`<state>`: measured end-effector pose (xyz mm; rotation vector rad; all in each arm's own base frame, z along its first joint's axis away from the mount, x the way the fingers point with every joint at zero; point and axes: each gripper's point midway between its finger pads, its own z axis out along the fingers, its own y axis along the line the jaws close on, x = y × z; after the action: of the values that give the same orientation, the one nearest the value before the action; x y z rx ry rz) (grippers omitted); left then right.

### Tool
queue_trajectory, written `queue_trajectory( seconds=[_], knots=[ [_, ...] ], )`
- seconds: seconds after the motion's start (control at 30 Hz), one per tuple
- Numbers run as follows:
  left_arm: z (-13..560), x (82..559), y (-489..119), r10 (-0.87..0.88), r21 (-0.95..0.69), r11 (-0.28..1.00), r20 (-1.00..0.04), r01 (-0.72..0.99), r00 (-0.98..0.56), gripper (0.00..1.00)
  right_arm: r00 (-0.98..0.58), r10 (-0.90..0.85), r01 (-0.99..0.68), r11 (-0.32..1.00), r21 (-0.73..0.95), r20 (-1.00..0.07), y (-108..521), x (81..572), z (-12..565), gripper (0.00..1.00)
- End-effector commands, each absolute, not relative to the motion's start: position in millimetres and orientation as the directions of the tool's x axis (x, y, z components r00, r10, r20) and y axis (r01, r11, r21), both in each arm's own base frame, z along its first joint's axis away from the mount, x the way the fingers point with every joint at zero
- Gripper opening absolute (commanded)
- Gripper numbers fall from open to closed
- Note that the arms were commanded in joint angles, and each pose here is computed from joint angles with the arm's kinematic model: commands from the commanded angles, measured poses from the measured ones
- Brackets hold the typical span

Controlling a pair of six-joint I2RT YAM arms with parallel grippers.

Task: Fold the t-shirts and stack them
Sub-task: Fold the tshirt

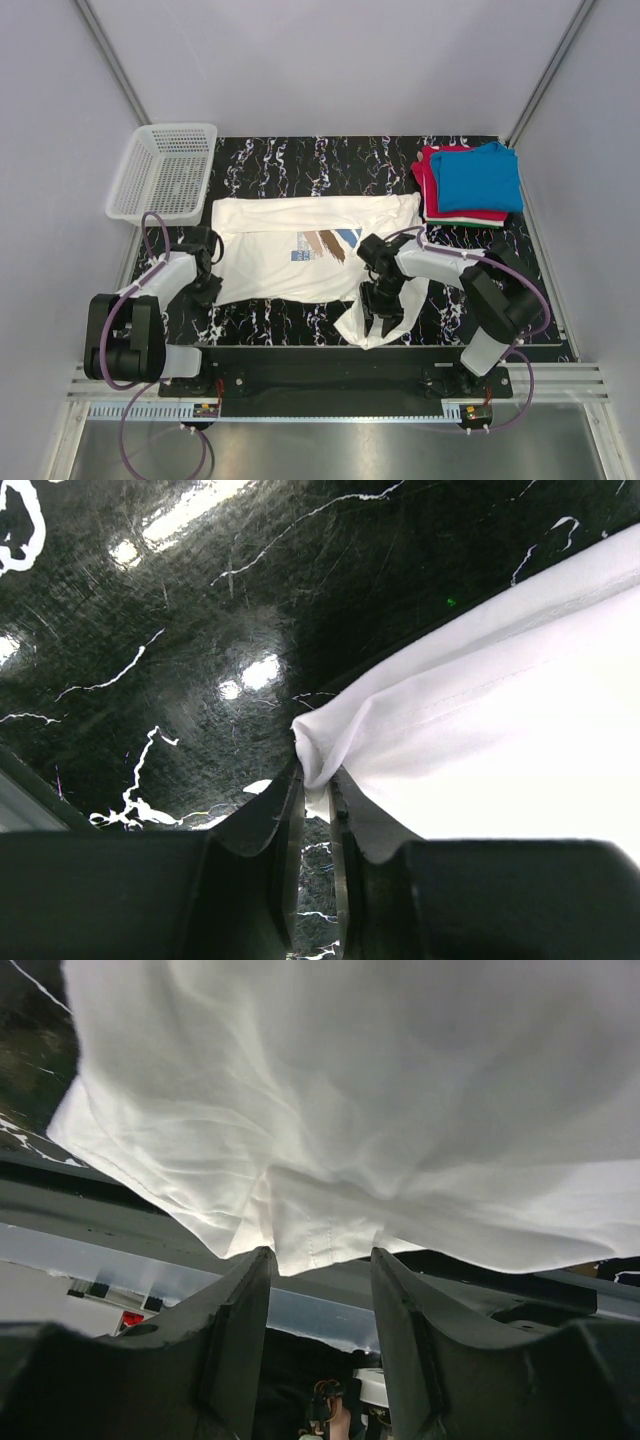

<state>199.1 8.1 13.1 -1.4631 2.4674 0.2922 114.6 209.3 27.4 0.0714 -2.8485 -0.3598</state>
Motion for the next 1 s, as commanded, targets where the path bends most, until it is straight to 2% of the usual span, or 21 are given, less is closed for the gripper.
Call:
queue_trajectory(
  seconds=[0.0, 0.47, 0.8, 0.83, 0.9, 0.97],
  knots=[
    [10.3, 195.2, 13.6, -0.823, 0.049, 0.472, -0.333, -0.880, -0.460, 0.18, -0.975, -0.090, -0.041, 0.972, 0.232, 0.204, 218.3, 127.6, 30.5, 0.51],
    [8.6, 197.3, 15.6, -0.824, 0.049, 0.472, -0.331, -0.880, -0.460, 0.18, -0.971, -0.093, -0.056, 0.984, 0.167, 0.220, 217.4, 127.9, 19.9, 0.49],
    [7.4, 195.7, 16.2, -0.825, 0.050, 0.472, -0.326, -0.880, -0.461, 0.17, -0.975, -0.096, -0.068, 0.987, 0.145, 0.199, 213.0, 130.6, 22.2, 0.25],
    [7.8, 196.3, 16.1, -0.825, 0.049, 0.472, -0.327, -0.880, -0.461, 0.17, -0.975, -0.096, -0.068, 0.988, 0.141, 0.199, 212.3, 130.6, 22.9, 0.19],
    [7.9, 197.3, 15.9, -0.824, 0.048, 0.475, -0.326, -0.879, -0.463, 0.17, -0.977, -0.097, -0.072, 0.988, 0.133, 0.190, 210.5, 131.8, 25.8, 0.12],
    [8.3, 198.2, 15.4, -0.824, 0.046, 0.476, -0.324, -0.878, -0.464, 0.17, -0.979, -0.097, -0.076, 0.990, 0.121, 0.179, 208.4, 133.6, 29.3, 0.00]
  ],
)
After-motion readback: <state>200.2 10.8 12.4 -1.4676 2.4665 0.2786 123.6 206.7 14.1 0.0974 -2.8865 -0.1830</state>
